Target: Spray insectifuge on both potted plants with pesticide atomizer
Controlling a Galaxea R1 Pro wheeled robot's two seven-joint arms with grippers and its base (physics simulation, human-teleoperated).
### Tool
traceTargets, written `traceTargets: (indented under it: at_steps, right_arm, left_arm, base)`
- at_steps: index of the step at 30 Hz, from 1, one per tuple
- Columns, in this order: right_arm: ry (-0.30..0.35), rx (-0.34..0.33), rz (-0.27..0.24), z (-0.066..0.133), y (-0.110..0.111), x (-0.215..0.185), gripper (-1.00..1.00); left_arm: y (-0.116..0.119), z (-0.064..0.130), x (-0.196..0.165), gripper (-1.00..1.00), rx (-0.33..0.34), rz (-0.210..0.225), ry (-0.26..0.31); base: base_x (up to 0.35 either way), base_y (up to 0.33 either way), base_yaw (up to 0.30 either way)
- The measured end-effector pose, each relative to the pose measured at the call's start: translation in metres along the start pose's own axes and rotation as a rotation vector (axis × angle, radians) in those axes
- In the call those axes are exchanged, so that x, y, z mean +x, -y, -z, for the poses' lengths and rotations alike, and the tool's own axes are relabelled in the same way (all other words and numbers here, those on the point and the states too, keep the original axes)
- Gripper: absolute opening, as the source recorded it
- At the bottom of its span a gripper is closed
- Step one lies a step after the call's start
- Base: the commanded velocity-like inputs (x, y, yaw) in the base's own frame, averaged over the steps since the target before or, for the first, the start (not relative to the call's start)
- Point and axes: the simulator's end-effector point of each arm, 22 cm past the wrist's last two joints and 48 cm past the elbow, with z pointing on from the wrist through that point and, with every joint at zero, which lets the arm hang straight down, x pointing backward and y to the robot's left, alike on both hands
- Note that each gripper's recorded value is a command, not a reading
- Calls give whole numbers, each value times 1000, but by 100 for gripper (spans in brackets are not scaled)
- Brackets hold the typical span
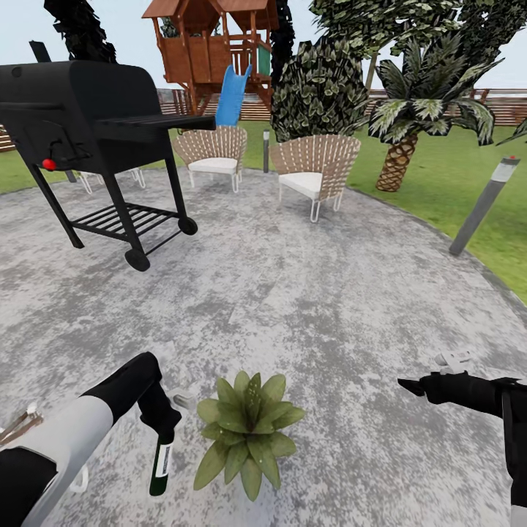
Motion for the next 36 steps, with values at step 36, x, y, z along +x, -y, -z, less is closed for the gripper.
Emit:
traceTargets:
  at_steps: [36]
  right_arm:
    - [-2,-1,-1,0,0,1,100]
  left_arm:
    - [2,-1,-1,-100,-1,-3,-3]
  base:
    - [38,14,-49]
